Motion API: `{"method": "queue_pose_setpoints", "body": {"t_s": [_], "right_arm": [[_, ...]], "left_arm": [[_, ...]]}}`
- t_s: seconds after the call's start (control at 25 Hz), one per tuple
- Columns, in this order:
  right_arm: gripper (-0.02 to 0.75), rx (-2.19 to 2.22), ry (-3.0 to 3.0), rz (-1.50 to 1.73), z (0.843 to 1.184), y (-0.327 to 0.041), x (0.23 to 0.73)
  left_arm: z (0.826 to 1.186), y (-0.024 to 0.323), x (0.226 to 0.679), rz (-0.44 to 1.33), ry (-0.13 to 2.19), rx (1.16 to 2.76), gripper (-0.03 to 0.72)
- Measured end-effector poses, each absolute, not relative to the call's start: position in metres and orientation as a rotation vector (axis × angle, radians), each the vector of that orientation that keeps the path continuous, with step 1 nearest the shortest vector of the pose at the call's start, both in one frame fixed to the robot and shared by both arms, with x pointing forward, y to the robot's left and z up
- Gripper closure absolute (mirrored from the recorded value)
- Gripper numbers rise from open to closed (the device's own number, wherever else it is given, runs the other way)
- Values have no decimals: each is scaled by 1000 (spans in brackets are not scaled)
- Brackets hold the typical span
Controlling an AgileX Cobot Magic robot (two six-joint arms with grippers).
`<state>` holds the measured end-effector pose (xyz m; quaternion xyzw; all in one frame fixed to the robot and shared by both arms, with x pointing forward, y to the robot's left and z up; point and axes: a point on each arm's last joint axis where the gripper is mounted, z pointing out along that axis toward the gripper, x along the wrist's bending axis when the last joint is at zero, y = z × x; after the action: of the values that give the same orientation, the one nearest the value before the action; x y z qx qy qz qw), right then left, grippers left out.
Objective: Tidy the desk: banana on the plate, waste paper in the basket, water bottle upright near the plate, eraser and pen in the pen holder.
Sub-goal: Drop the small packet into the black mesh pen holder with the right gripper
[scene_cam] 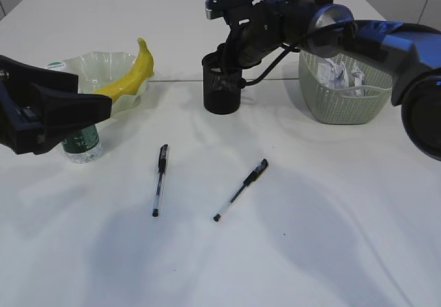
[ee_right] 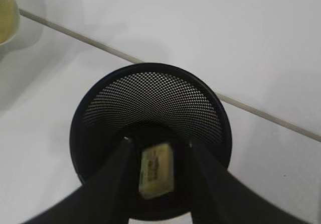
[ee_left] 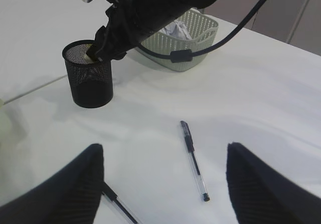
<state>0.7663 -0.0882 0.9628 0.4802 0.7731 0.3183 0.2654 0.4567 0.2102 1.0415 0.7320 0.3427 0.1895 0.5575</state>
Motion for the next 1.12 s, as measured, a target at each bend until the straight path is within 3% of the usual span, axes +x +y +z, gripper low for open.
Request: {"method": "queue_pose_setpoints", "body": {"t_s": [0.48, 0.8, 1.12], "right_arm": [[435, 1293, 2097, 853, 968, -88, 766], [432, 1290, 2086, 849, 1015, -90, 763], [431, 1362, 2201, 682, 1036, -102, 747]], "left_arm": [[1042, 210, 457, 447, 809, 1727, 148], [1042, 210, 457, 447, 809, 1727, 148], [1042, 210, 457, 447, 809, 1727, 148]]}}
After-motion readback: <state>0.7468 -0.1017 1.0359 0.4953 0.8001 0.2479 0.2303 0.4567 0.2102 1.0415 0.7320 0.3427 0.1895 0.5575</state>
